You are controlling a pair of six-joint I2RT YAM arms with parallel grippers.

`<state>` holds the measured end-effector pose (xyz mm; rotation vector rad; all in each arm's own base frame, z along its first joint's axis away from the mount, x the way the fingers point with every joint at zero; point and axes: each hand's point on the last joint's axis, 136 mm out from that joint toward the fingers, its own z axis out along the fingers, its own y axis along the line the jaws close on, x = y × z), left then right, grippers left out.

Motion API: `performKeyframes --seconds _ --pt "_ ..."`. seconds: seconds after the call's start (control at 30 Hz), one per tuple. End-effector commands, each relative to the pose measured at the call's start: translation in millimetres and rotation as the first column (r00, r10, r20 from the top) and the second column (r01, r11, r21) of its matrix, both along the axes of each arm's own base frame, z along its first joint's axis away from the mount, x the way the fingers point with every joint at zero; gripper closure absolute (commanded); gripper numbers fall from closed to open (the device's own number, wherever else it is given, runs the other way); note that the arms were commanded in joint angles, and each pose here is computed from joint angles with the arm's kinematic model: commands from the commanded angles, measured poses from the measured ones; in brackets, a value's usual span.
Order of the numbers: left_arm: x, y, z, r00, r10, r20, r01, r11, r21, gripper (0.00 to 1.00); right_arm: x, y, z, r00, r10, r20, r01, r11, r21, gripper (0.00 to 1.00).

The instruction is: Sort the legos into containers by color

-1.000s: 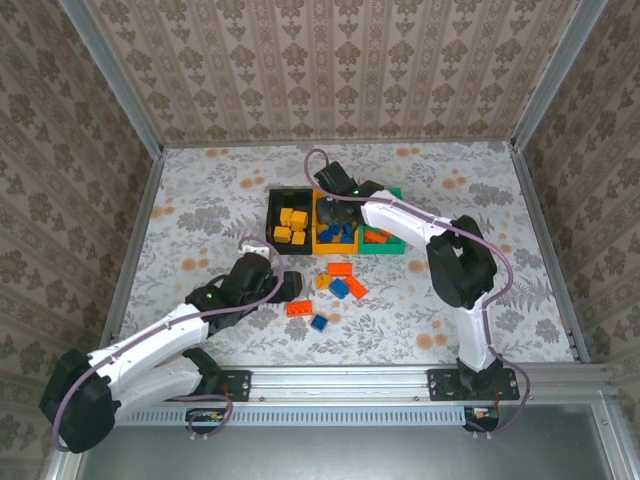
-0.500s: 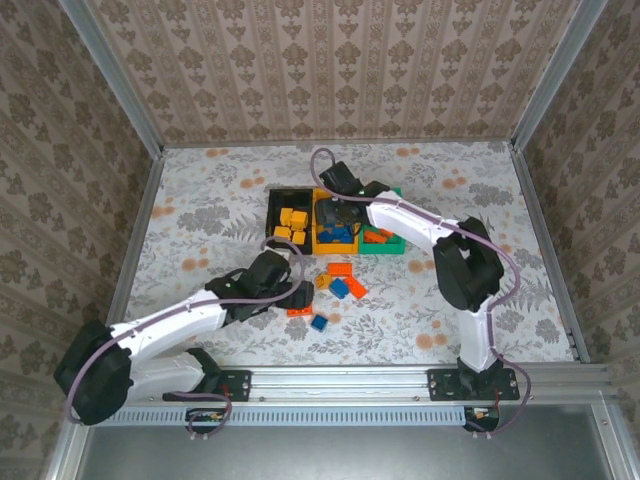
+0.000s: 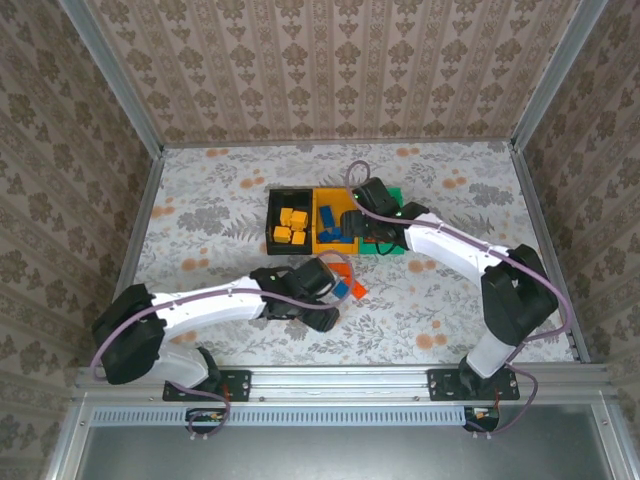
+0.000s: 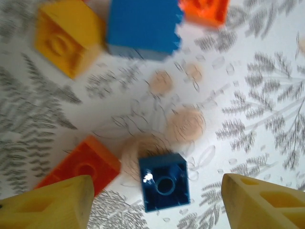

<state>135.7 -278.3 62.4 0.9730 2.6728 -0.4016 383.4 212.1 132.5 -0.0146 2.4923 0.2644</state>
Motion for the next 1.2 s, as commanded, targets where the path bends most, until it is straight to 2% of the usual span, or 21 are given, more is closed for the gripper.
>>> performKeyframes --seconds 0.0,0.07,0.3,0.47,0.93,1.03,1.17 --pt "-21.7 3.5 -7.4 0.995 -0.08 -0.054 0.086 0.991 0.106 0.32 3.4 -13.0 17.0 0.998 -0.045 0.047 0.043 0.998 0.036 0.27" --pt "-24.2 2.7 -11.5 0.994 -0.088 -0.059 0.095 0.986 0.134 0.36 3.6 -19.1 20.3 0.997 -0.054 0.054 0.052 0.998 0.04 0.26" --pt "-17.4 5.8 -21.7 0.997 -0.069 -0.033 0.074 0.982 0.173 0.34 4.3 -28.6 25.8 0.995 -0.073 0.066 0.069 0.996 0.057 0.26" --pt "-12.2 2.0 -30.4 0.996 -0.087 -0.012 0.088 0.979 0.185 0.37 5.1 -31.5 26.2 0.994 -0.081 0.067 0.077 0.995 0.064 0.26" --pt "-0.8 1.1 -29.6 0.993 -0.11 0.052 0.097 0.974 0.207 0.65 4.5 -40.9 27.4 0.991 -0.112 0.069 0.106 0.991 0.08 0.26" --pt "11.3 -1.5 -9.5 0.989 -0.084 0.124 0.062 0.984 0.166 0.69 2.0 -42.6 30.7 0.99 -0.115 0.077 0.108 0.99 0.089 0.26" --pt "45.9 -19.9 40.8 0.972 0.029 0.231 -0.02 0.999 -0.044 0.7 -4.0 -46.0 29.4 0.99 -0.121 0.076 0.114 0.989 0.093 0.26"
